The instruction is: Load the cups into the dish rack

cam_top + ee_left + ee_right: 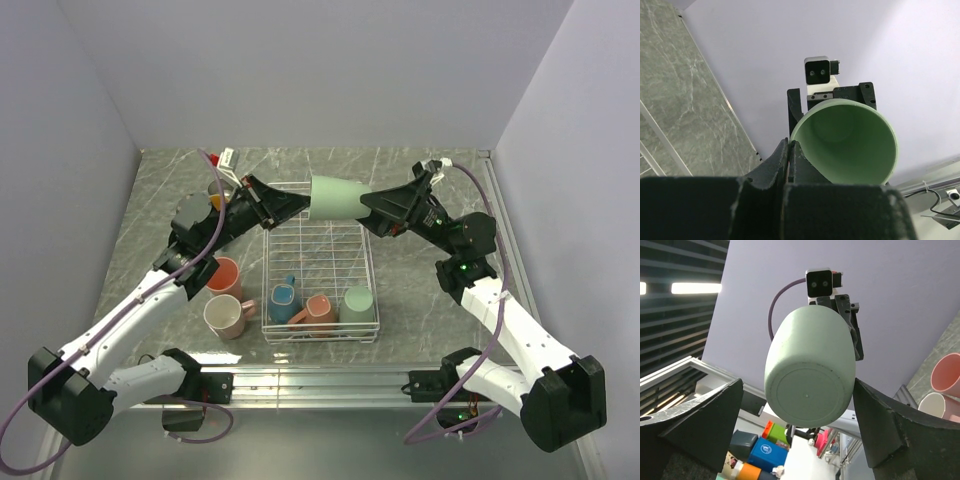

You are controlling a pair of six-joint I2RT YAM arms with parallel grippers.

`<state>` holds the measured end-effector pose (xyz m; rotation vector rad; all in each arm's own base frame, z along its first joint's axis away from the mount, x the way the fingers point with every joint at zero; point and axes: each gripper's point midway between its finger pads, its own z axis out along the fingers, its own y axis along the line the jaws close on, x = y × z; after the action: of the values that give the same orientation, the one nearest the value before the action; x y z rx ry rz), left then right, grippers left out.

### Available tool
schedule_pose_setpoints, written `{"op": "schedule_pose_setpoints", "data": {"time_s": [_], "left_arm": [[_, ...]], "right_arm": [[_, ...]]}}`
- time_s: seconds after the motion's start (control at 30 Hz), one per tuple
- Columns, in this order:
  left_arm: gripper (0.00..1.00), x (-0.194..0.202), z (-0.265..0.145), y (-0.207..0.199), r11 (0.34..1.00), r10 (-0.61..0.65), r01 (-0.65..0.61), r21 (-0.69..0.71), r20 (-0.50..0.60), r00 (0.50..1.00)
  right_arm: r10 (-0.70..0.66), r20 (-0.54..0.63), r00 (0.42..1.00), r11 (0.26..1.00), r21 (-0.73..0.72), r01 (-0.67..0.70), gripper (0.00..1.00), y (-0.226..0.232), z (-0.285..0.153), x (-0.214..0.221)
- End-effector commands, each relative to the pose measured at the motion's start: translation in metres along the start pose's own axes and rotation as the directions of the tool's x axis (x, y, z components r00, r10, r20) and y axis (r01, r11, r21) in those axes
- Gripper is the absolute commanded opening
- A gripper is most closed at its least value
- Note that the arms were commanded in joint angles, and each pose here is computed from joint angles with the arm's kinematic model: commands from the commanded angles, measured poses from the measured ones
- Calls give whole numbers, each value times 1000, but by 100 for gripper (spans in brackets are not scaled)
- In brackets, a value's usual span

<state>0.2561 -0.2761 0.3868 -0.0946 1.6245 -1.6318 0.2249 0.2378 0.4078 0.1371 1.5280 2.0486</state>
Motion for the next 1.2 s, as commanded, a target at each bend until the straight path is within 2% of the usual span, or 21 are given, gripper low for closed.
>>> {"op": "schedule_pose_setpoints", "data": {"time_s": [0.0, 0.07, 0.2, 0.27, 0.3, 0.53, 0.63, 0.67, 0.73, 0.77, 0.8, 0.87, 0.93, 1.0, 1.03, 1.07, 1.13, 1.17], "left_arm": [[0, -5, 2, -21, 996, 66, -66, 58, -5, 998], [0, -2, 2, -20, 996, 78, -77, 50, -24, 997], [0, -3, 1, -21, 992, 118, -116, 41, -32, 993], [0, -1, 1, -20, 991, 128, -126, 40, -46, 991], [0, 1, 1, -18, 991, 128, -126, 36, -52, 990], [2, 10, -4, -4, 984, 167, -173, -40, -126, 978], [37, 1, -11, 9, 963, 208, -223, -154, -110, 972], [59, -2, -15, 15, 952, 216, -234, -196, -106, 971], [75, -6, -24, 33, 919, 227, -247, -308, -100, 969], [84, -12, -29, 34, 903, 252, -267, -336, -90, 964], [89, -15, -36, 48, 871, 258, -269, -410, -84, 963], [96, -22, -45, 53, 838, 281, -282, -466, -75, 957], [98, -27, -60, 69, 781, 289, -277, -559, -69, 955], [98, -30, -69, 71, 759, 293, -273, -591, -65, 954], [98, -36, -78, 79, 719, 305, -266, -642, -52, 951], [99, -38, -83, 78, 708, 315, -267, -653, -46, 948], [99, -42, -91, 85, 670, 326, -266, -693, -48, 944], [99, -47, -101, 90, 626, 332, -256, -736, -45, 942]], "right_arm": [[-55, 28, 998, 998, -34, 56, 92, 15, 3, -8], [-52, 31, 998, 998, -18, 52, 87, 11, 4, -9], [-59, 40, 997, 998, 9, 59, 56, 5, 6, -13], [-56, 37, 998, 998, 21, 55, 47, 2, 8, -15], [-60, 36, 998, 998, 26, 59, 39, 2, 9, -15], [-85, 4, 996, 995, 52, 85, 10, 5, 15, -16], [-124, -21, 992, 986, 111, 126, 4, 3, 15, -18], [-183, -27, 983, 974, 133, 185, 4, 1, 14, -20], [-199, -37, 979, 956, 214, 202, 2, -6, 9, -23], [-254, -52, 966, 938, 231, 259, 1, -7, 6, -23], [-265, -55, 963, 929, 250, 271, 0, -9, 3, -24], [-302, -65, 951, 901, 306, 307, 0, -17, -4, -27], [-298, -78, 951, 870, 389, 304, 0, -30, -12, -26], [-361, -82, 929, 804, 478, 354, 0, -46, -22, -35], [-345, -108, 932, 770, 536, 347, 0, -55, -30, -32], [-423, -125, 897, 685, 603, 407, 0, -65, -37, -43], [-430, -202, 880, 593, 671, 445, 0, -73, -44, -35], [-455, -250, 855, 546, 680, 489, 0, -77, -47, -35]]}}
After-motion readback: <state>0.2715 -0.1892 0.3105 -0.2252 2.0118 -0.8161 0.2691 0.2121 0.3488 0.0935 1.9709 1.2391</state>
